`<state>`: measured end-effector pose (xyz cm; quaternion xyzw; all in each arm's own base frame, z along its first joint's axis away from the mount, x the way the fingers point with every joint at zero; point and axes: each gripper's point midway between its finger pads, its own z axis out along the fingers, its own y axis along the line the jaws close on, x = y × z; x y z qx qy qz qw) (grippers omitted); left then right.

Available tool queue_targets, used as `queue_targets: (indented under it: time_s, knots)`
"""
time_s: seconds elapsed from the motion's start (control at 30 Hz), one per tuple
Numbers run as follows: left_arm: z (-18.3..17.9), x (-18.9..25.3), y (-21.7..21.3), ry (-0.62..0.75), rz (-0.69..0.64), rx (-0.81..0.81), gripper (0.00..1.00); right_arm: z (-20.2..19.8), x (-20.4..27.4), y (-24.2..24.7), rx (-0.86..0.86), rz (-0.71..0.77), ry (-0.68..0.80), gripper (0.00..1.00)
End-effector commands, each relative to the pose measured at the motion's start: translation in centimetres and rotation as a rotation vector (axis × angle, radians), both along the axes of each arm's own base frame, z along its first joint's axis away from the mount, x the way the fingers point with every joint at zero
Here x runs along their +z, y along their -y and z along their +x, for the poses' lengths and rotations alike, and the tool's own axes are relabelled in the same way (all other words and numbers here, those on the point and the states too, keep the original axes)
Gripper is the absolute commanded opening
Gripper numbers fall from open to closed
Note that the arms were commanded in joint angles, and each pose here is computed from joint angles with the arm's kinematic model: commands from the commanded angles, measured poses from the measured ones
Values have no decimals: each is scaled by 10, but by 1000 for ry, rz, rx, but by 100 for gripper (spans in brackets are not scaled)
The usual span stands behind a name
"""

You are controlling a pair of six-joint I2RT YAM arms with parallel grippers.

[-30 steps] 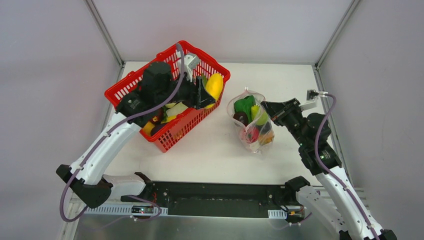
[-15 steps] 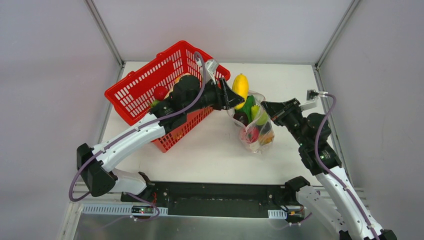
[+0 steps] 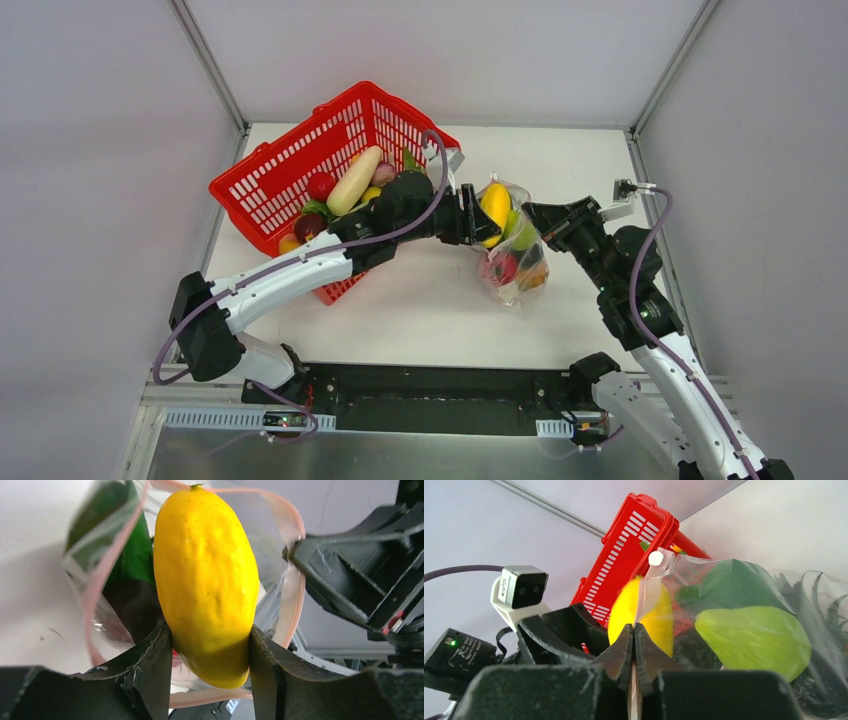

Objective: Place the food in the zip-top bag and seal the zipper
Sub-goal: Place the fake fruit in the zipper food storage bag.

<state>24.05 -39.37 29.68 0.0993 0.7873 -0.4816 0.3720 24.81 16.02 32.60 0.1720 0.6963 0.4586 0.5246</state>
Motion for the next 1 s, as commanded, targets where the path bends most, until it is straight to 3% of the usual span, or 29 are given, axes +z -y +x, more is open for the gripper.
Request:
queue_targets:
  time_s: [0.0, 0.13, 0.37, 0.53, 0.73, 0.97]
  knots:
    - [-16, 19, 12, 37, -24, -40, 23, -4, 29, 2, -3, 40, 90, 0]
    - [-28, 13, 17, 10, -10, -85, 31, -5, 31, 4, -12, 39, 95, 0]
    - [-56, 4, 15, -3, 151, -230, 58, -4, 28, 3, -6, 34, 85, 0]
    - [-62, 10, 18, 13, 166, -285, 74, -4, 28, 3, -5, 37, 87, 0]
    - [-59, 13, 6, 41, 237, -270, 78, -6, 32, 8, -25, 34, 93, 0]
    - [-48, 26, -1, 102, 224, -200, 71, -6, 31, 6, -16, 35, 87, 0]
